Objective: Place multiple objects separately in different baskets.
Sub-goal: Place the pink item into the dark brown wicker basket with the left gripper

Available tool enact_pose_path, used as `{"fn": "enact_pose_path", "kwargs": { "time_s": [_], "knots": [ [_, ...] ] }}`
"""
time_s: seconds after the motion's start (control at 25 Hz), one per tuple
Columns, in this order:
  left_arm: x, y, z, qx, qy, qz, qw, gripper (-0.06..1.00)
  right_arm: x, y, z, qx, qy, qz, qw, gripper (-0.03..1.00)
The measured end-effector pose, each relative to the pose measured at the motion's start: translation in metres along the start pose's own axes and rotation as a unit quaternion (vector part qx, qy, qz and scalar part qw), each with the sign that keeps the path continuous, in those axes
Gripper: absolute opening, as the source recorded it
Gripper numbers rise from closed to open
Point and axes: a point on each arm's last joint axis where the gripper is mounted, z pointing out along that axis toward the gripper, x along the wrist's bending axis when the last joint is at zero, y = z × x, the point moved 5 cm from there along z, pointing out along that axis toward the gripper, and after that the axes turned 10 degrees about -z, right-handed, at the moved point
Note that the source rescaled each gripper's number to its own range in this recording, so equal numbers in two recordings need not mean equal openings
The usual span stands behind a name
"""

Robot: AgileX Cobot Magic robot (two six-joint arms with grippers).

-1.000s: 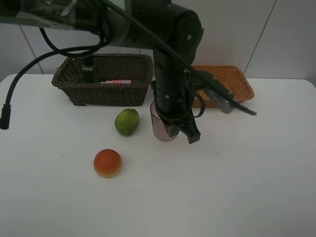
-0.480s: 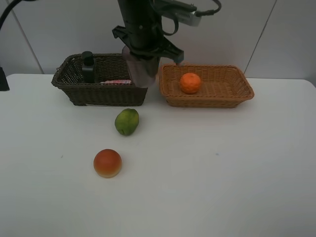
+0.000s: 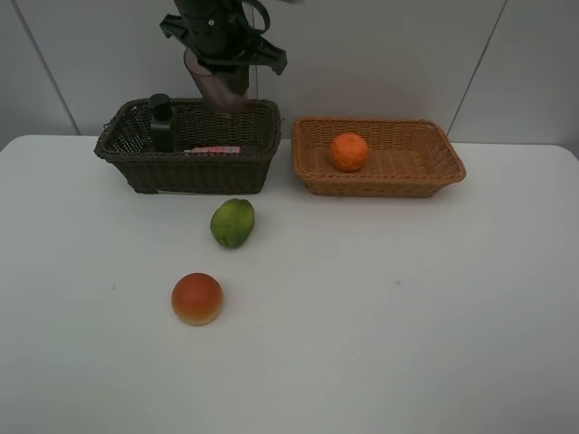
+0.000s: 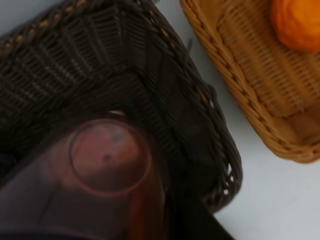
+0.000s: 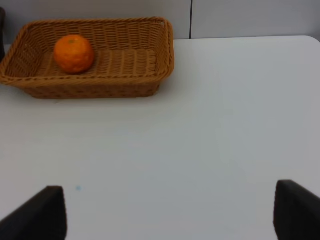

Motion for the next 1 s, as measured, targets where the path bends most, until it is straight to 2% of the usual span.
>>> {"fn": "enact_pose_path", "kwargs": {
  "time_s": [0.12, 0.28, 0.56, 0.72, 1.0],
  "knots": [
    [0.006, 0.008, 0.01, -0.03, -0.002, -0.004, 1.0, 0.0, 0.0, 0.0, 0.0, 0.0, 0.0, 0.0, 1.0, 0.79],
    [0.007, 0.007, 0.037, -0.039, -0.004, -0.004, 0.999, 0.0, 0.0, 0.0, 0.0, 0.0, 0.0, 0.0, 1.0, 0.79],
    [0.0, -0.005, 0.08, -0.037, -0.025, -0.019, 0.999, 0.0, 0.0, 0.0, 0.0, 0.0, 0.0, 0.0, 1.0, 0.79],
    [-0.005, -0.008, 0.091, -0.039, -0.041, -0.037, 0.998, 0.0, 0.0, 0.0, 0.0, 0.0, 0.0, 0.0, 1.0, 0.79],
    [-0.008, -0.02, 0.107, -0.016, -0.047, -0.047, 0.998, 0.0, 0.0, 0.0, 0.0, 0.0, 0.0, 0.0, 1.0, 0.79]
  ]
}}
